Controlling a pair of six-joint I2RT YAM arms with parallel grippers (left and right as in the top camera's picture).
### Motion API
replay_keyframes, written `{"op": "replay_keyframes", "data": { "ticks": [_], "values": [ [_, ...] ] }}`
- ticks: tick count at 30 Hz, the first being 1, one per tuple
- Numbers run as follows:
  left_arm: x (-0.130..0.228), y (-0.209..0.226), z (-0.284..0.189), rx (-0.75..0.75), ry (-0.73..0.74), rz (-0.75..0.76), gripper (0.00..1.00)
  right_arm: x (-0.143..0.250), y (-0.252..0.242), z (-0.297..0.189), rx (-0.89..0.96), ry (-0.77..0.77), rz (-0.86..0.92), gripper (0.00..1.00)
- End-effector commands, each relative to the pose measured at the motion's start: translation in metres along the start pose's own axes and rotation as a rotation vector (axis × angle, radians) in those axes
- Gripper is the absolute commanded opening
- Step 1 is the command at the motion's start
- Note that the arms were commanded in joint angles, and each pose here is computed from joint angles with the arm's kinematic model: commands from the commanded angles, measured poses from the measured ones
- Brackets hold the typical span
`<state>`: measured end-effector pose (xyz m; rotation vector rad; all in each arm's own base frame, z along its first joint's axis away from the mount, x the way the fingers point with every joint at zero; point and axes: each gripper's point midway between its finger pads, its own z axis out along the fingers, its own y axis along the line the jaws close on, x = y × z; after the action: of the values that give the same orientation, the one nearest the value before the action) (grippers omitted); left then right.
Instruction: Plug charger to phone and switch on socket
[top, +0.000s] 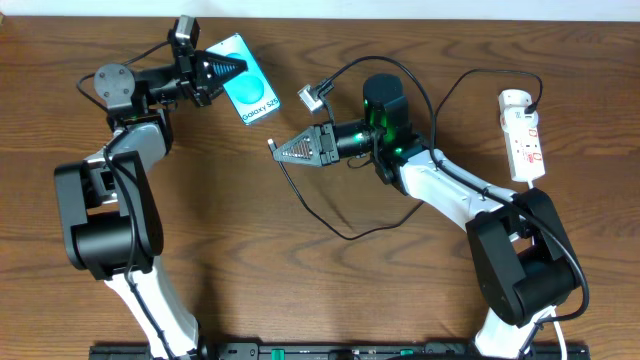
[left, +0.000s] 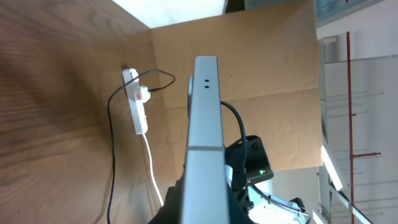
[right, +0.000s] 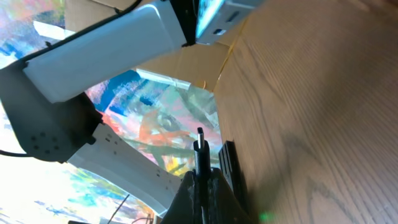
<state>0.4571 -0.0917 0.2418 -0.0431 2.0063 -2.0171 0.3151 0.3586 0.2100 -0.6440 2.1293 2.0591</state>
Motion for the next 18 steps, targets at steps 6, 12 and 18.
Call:
{"op": "replay_keyframes", "data": {
  "ticks": [6,12,18],
  "values": [
    [0.0050,-0.0102,0.0121,0.007,0.030,0.035,0.07,0.0041,0.0037,0.0024,-0.013,0.021,-0.046,0.01],
    [0.0048,-0.0101,0.0116,0.007,0.030,0.035,0.07,0.0052,0.0046,0.0008,-0.020,0.029,-0.053,0.01],
    [0.0051,-0.0100,0.0121,0.007,0.031,0.015,0.07,0.0024,0.0032,-0.0042,-0.017,0.020,-0.053,0.01]
  ]
}}
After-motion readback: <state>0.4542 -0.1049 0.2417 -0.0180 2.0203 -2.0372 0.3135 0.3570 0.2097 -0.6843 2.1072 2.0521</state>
